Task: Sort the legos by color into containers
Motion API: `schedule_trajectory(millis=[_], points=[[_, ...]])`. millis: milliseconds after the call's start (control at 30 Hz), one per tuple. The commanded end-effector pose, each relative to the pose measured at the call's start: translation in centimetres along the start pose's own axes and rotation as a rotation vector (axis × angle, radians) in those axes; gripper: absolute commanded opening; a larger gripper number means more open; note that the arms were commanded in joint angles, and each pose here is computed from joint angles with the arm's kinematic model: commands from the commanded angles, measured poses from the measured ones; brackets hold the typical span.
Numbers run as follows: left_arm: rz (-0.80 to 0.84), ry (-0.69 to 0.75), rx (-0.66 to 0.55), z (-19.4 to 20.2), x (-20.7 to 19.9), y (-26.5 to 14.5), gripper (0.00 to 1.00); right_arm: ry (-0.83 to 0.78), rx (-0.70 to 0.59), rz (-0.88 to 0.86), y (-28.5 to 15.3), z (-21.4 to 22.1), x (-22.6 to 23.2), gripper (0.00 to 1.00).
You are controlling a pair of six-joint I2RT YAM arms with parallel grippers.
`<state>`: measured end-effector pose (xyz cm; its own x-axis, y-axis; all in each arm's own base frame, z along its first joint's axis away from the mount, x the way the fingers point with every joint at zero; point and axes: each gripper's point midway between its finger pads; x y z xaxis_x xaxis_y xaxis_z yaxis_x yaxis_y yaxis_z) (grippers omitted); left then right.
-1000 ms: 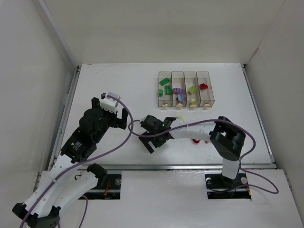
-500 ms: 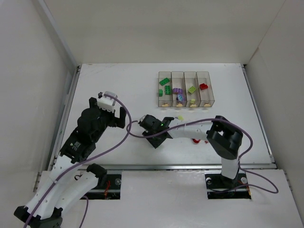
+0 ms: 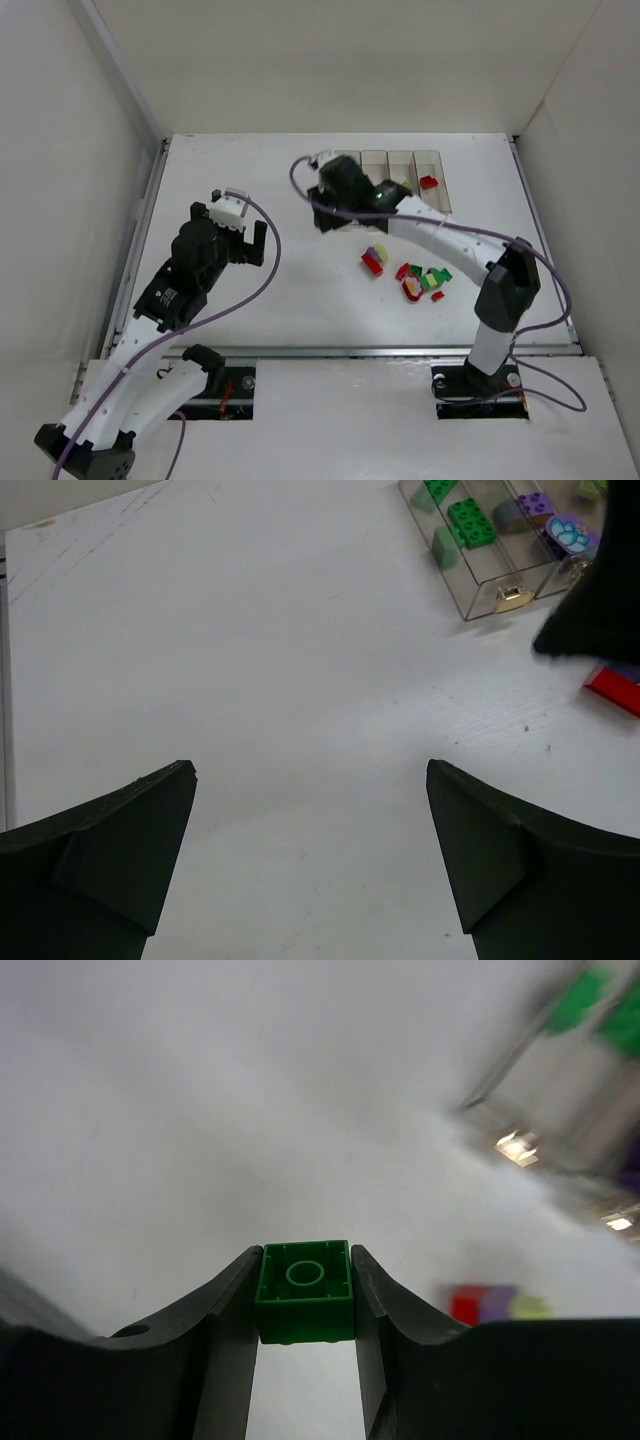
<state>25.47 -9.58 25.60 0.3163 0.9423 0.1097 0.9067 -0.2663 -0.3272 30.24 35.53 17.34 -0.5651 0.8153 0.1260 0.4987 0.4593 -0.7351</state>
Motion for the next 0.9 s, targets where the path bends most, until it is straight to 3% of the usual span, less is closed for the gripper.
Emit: schedule_trajectory(millis=[0, 200, 333, 467, 600, 633, 767, 867], points=[[-0.061, 0.018, -0.056, -2.1, 1.2, 0.2, 1.0, 0.146, -0.175, 0.116, 0.0, -7.4, -6.7, 0.0], [-0.107, 0.029, -0.018, -0.9, 2.1, 1.3, 1.0, 0.184, -0.296, 0.255, 3.6, -14.0, -15.8, 0.0], [-0.135, -0.068, -0.014, -1.1, 2.4, 2.0, 1.0, 0.18, -0.238, 0.261, 8.8, -13.1, -19.0, 0.12], [-0.134, -0.041, 0.014, -1.0, 2.3, 3.2, 1.0, 0.151, -0.241, 0.257, 10.3, -12.9, -20.2, 0.22], [-0.148, -0.013, 0.045, -0.4, 2.3, 5.1, 1.0, 0.138, -0.26, 0.244, 10.3, -13.4, -20.1, 0.71], [-0.147, -0.009, 0.063, -0.3, 2.2, 5.7, 1.0, 0.138, -0.269, 0.243, 10.1, -13.8, -20.0, 1.0], [-0.122, 0.029, 0.073, -1.4, 1.9, 6.9, 1.0, 0.114, -0.291, 0.223, 8.9, -14.7, -19.5, 1.0], [-0.121, 0.051, 0.073, -1.9, 1.9, 7.6, 1.0, 0.115, -0.356, 0.242, 4.9, -16.3, -19.3, 1.0]])
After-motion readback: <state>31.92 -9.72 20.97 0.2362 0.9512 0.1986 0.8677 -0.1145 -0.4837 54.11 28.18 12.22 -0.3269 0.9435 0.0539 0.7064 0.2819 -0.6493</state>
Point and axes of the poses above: each gripper's point midway between its finger pads, its own y axis out along the fingers, its own x axis along the line the jaws close on, z = x × y, and after that the axes turned 2 degrees about y, right-handed
